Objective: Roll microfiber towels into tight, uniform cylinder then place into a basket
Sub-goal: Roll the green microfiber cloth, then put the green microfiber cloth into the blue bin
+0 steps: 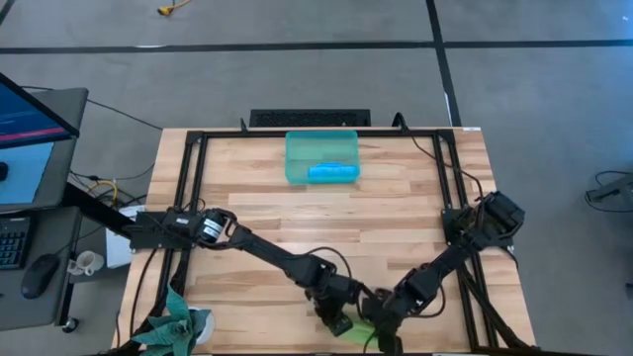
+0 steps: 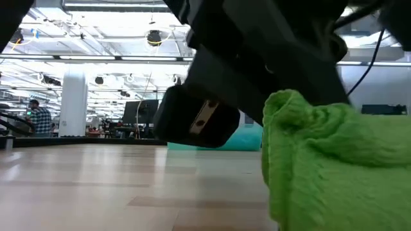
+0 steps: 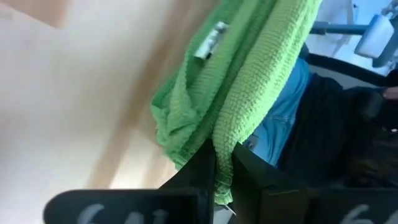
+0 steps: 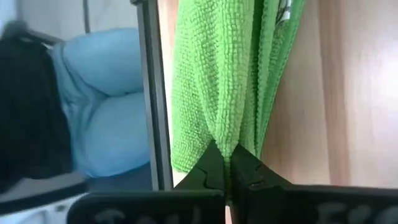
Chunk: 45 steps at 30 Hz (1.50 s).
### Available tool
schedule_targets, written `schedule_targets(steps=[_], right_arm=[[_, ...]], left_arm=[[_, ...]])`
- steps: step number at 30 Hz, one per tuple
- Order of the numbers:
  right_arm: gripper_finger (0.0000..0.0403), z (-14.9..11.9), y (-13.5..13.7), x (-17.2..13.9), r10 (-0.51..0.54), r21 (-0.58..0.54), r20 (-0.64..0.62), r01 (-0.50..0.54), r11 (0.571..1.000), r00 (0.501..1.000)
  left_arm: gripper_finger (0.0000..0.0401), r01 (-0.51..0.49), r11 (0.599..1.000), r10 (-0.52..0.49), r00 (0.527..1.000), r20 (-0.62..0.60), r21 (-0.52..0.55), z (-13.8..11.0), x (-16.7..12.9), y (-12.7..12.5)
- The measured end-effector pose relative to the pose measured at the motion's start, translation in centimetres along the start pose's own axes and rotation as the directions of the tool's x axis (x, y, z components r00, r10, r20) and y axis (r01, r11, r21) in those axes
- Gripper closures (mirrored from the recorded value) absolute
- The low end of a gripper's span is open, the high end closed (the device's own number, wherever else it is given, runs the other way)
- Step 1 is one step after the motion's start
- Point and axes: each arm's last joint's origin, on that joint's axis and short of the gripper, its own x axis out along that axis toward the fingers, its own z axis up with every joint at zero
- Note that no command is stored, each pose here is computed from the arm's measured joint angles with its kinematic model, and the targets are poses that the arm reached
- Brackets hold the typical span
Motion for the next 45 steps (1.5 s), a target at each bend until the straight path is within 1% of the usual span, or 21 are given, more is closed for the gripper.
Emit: schedule_targets(steps=[2, 4, 8, 12, 17, 23, 26, 29, 33, 35, 40, 42, 45], right_arm=[[0.0393, 0.0, -0.6, 0.3, 0.022, 0.042, -0.001, -0.022, 0.999, 1.000], [0.0390, 0.0, -0.8, 0.4, 0.024, 0.066, 0.003, -0.025, 0.998, 1.000], [0.0386, 0.0, -0.8, 0.4, 0.020, 0.071, 0.006, -0.020, 0.997, 1.000], [0.0391, 0.0, -0.9, 0.4, 0.011, 0.069, 0.002, -0.011, 0.998, 1.000], [0.0386, -0.1, -1.0, 0.4, 0.004, 0.067, 0.003, -0.004, 0.998, 1.000], [0.0390, 0.0, -1.0, 0.4, 0.002, 0.048, 0.004, -0.002, 0.999, 1.000], [0.0388, 0.0, -1.0, 0.4, 0.001, 0.049, 0.005, -0.001, 0.999, 1.000], [0.0384, 0.0, -1.0, 0.4, 0.000, 0.049, 0.006, 0.000, 0.999, 1.000], [0.0389, 0.0, -1.0, 0.4, 0.000, 0.049, 0.006, 0.000, 0.999, 1.000], [0.0390, 0.0, -1.0, 0.4, -0.001, 0.049, 0.006, 0.000, 0.999, 1.000], [0.0385, -0.1, -1.0, 0.4, -0.002, 0.049, 0.005, 0.001, 0.999, 1.000], [0.0386, -0.1, -1.0, 0.4, -0.002, 0.050, 0.001, 0.002, 0.999, 1.000], [0.0391, -0.1, -1.0, 0.4, -0.003, 0.050, -0.001, 0.003, 0.999, 1.000]], left_arm=[[0.0382, -0.004, 1.000, 0.004, 1.000, -0.001, -0.011, 0.5, -0.4, 0.4], [0.0382, -0.004, 1.000, 0.004, 1.000, -0.001, 0.002, 0.8, -0.6, 0.6], [0.0378, -0.006, 0.999, 0.006, 1.000, 0.004, 0.049, 1.1, -0.8, 0.8], [0.0364, -0.048, 0.995, 0.044, 0.998, 0.048, 0.089, 0.9, -0.6, 0.8], [0.0335, -0.084, 0.984, 0.073, 0.994, 0.079, 0.156, 0.5, -0.4, 0.6], [0.0284, -0.090, 0.980, 0.076, 0.994, 0.083, 0.177, 0.4, -0.3, 0.5], [0.0262, -0.089, 0.972, 0.073, 0.994, 0.082, 0.216, 0.5, -0.4, 0.5], [0.0249, -0.081, 0.964, 0.065, 0.995, 0.070, 0.255, 0.5, -0.4, 0.5], [0.0247, -0.082, 0.950, 0.063, 0.995, 0.072, 0.302, 0.5, -0.6, 0.4], [0.0248, -0.102, 0.944, 0.076, 0.993, 0.094, 0.314, 0.3, -1.0, 0.2], [0.0250, -0.186, 0.916, 0.131, 0.976, 0.174, 0.355, -1.0, -2.3, -1.0], [0.0251, -0.228, 0.907, 0.165, 0.966, 0.198, 0.355, -1.8, -2.9, -1.5], [0.0251, -0.271, 0.888, 0.187, 0.951, 0.247, 0.371, -3.0, -3.2, -2.4]])
